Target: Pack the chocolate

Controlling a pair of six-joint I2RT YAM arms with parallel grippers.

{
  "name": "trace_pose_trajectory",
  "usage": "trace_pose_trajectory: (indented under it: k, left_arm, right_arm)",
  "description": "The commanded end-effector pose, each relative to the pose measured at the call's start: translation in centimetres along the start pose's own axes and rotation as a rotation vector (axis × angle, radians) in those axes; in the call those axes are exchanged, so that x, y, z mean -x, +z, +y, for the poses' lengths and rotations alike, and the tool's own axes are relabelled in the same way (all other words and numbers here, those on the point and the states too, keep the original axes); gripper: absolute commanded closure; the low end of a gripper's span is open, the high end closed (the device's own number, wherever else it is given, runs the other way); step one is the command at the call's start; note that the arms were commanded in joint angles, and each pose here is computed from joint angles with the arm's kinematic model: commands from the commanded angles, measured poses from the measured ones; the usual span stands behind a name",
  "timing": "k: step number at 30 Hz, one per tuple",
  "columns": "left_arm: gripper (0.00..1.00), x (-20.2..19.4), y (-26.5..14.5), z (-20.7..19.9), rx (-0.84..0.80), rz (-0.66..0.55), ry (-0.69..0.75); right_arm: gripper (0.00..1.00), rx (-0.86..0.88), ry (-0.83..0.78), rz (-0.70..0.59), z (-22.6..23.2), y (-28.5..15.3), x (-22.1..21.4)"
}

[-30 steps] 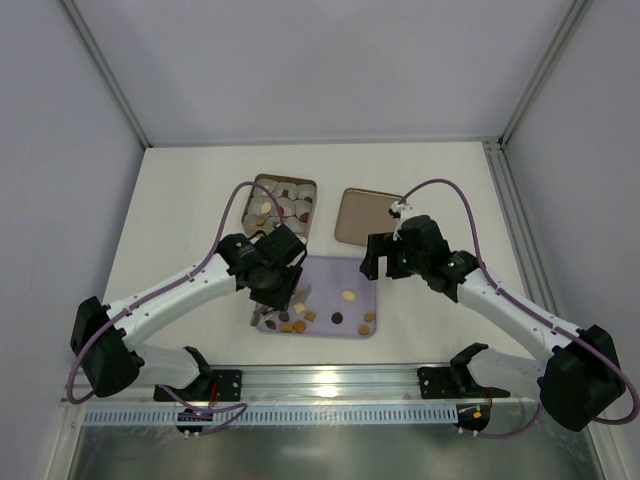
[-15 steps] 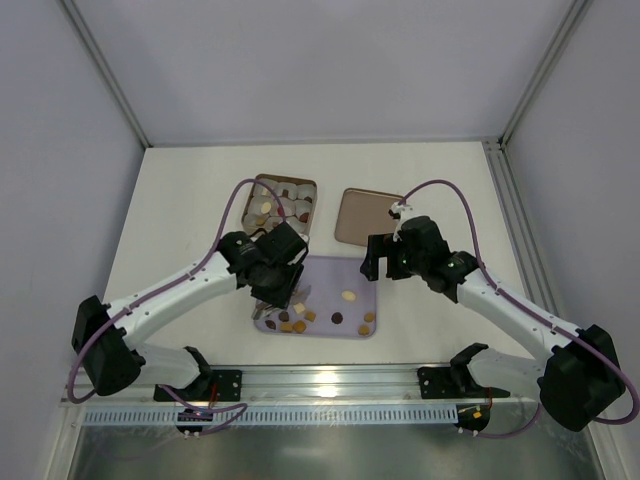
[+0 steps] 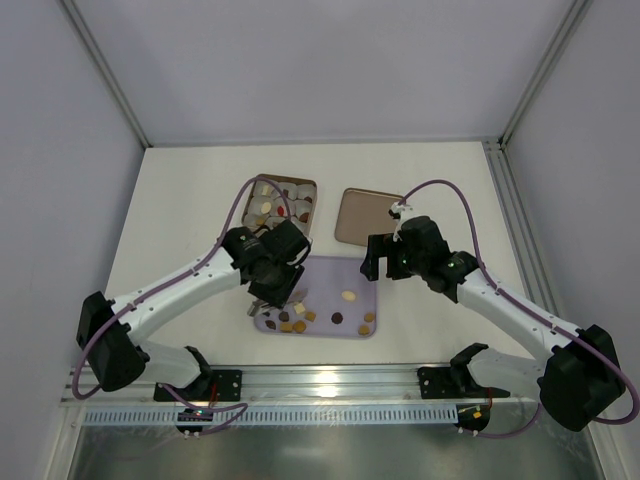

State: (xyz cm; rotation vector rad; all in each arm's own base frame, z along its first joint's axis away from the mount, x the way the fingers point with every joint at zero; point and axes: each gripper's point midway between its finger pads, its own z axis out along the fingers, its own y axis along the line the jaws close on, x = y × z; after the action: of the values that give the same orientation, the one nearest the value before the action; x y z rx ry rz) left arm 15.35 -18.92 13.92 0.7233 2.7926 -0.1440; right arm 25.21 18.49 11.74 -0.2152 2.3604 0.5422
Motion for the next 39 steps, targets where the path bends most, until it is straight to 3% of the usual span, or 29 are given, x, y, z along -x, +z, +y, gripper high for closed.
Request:
trace_pose_trajectory:
  k: [1,17,39]
  left_arm:
    - [0.59,0.4,-0.8,-0.1,-0.007,-0.009,0.039]
    - [0.67,0.6,-0.8,0.1,0.006,-0.007,0.052]
    - [0.70,5.9,-3.7,1.3,0.061,-0.163,-0.009]
  right_arm:
    - [0.00,-0.002,-0.005,-0.040,0.1,-0.1,1.1]
    - [0.00,-0.002,-0.003,-0.038,0.0,0.1,0.9]
    - [0.00,-0.002,-0.020,-0.037,0.0,0.1,1.1]
